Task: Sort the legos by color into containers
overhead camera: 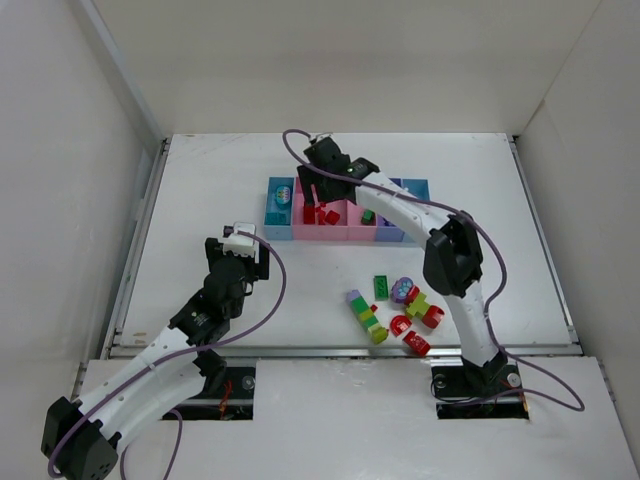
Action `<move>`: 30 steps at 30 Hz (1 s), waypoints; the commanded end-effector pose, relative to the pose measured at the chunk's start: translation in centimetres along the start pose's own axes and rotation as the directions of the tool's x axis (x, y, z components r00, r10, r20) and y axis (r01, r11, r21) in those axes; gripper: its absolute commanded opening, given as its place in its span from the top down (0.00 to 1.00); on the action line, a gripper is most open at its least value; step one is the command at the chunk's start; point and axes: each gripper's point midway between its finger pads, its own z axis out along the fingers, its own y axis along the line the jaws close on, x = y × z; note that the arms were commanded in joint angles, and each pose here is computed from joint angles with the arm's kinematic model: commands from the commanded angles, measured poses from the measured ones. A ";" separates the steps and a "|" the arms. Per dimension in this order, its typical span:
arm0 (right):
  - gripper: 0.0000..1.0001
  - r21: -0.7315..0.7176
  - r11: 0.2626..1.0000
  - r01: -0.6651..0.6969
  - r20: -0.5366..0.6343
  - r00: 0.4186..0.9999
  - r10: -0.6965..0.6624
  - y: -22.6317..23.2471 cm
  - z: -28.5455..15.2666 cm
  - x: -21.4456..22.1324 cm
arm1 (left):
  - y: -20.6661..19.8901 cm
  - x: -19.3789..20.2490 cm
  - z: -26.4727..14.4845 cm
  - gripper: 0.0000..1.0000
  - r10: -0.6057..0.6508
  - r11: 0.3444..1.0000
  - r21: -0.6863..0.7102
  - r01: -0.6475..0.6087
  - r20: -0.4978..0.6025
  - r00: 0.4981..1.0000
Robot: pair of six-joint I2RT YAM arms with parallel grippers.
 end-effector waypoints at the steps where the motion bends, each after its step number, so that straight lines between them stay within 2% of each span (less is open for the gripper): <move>1: 0.11 -0.025 0.999 -0.024 0.124 0.992 0.027 -0.4 -5.2 -4.2 | 0.0 -0.7 0.0 0.25 -0.015 1.000 0.005 0.015 0.035 0.999; 6: 0.10 -0.035 0.999 -0.033 0.124 0.992 0.038 -2.0 -8.8 -2.7 | 0.0 -0.7 0.0 0.25 -0.015 1.000 0.005 0.015 0.035 0.999; 7: 0.10 -0.015 1.000 -0.014 0.068 0.998 0.015 -2.7 -8.3 0.0 | -0.2 -0.7 0.0 0.25 -0.015 1.000 0.015 0.015 0.034 0.999; 9: 0.10 -0.021 1.000 -0.019 0.044 0.999 0.019 -3.5 -9.6 1.8 | -0.2 -0.7 0.0 0.25 -0.015 1.000 0.015 0.015 0.034 0.999; 13: 0.14 -0.001 1.000 -0.031 -0.145 0.989 0.031 -5.1 -9.6 10.4 | -0.2 -0.7 0.0 0.25 -0.015 1.000 0.015 0.015 0.034 0.999; 14: 0.16 0.013 1.000 -0.026 -0.212 0.977 0.028 -5.7 -9.3 13.6 | -0.2 -0.7 0.0 0.25 -0.015 1.000 0.015 0.015 0.034 0.999; 18: 0.16 -0.018 0.997 -0.079 -0.284 0.956 0.071 -5.6 -9.3 18.0 | -0.3 -0.5 0.1 0.25 -0.010 1.000 0.014 0.010 0.027 1.000; 22: 0.12 0.015 0.993 -0.114 -0.345 0.932 0.112 -5.9 -9.0 20.8 | -0.4 -0.5 0.1 0.25 -0.010 1.000 0.023 0.010 0.026 1.000; 25: 0.09 0.027 0.990 -0.136 -0.349 0.927 0.137 -6.0 -8.7 21.6 | -0.4 -0.5 0.1 0.25 -0.010 1.000 0.023 0.010 0.026 1.000; 30: 0.10 0.015 0.992 -0.128 -0.373 0.920 0.124 -5.7 -7.8 22.8 | -0.4 -0.5 0.1 0.25 -0.010 1.000 0.023 0.010 0.026 1.000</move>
